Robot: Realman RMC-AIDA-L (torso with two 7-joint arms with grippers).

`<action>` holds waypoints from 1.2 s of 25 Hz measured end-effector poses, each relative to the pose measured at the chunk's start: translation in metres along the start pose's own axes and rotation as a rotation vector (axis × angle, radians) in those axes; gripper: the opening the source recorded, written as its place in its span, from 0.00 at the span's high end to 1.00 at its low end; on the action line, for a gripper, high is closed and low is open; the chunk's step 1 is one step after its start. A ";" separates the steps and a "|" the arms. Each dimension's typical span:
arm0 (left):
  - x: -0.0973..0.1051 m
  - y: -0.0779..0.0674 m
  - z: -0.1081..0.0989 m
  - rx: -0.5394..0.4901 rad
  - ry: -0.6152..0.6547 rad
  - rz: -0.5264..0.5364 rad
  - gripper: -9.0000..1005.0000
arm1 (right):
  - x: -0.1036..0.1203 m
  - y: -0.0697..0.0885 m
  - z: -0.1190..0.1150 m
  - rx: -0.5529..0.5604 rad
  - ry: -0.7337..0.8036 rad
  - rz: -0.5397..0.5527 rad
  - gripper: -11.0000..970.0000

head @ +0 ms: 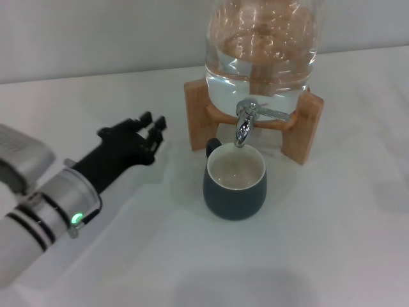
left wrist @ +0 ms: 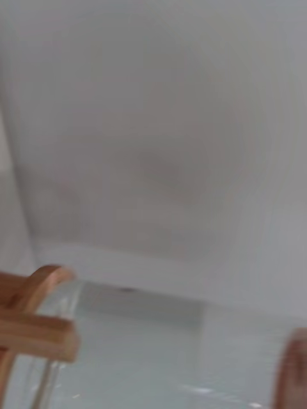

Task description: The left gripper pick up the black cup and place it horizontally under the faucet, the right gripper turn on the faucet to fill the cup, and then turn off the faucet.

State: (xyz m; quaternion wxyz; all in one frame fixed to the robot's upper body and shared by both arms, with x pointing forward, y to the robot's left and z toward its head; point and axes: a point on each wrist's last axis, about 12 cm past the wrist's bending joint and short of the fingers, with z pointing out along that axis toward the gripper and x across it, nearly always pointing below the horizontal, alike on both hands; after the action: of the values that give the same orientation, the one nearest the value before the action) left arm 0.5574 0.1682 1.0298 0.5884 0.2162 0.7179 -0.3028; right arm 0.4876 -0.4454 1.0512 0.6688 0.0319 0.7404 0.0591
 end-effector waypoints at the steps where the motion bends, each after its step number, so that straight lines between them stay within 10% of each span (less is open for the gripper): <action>1: 0.000 0.000 0.000 0.000 0.000 0.000 0.69 | 0.000 -0.001 0.000 0.003 0.001 0.000 0.12; 12: -0.020 0.050 -0.102 -0.129 -0.404 -0.145 0.69 | 0.000 -0.003 0.004 0.012 0.033 -0.017 0.12; 30: -0.023 0.072 -0.169 -0.230 -0.496 -0.202 0.57 | 0.006 0.008 0.007 -0.169 0.225 -0.067 0.12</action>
State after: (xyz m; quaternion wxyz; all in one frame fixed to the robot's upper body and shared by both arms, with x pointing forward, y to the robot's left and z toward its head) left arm 0.4897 0.3378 1.0598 0.7336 -0.0051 0.5996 -0.3199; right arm 0.4933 -0.4365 1.0459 0.5835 -0.0559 0.8038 0.1022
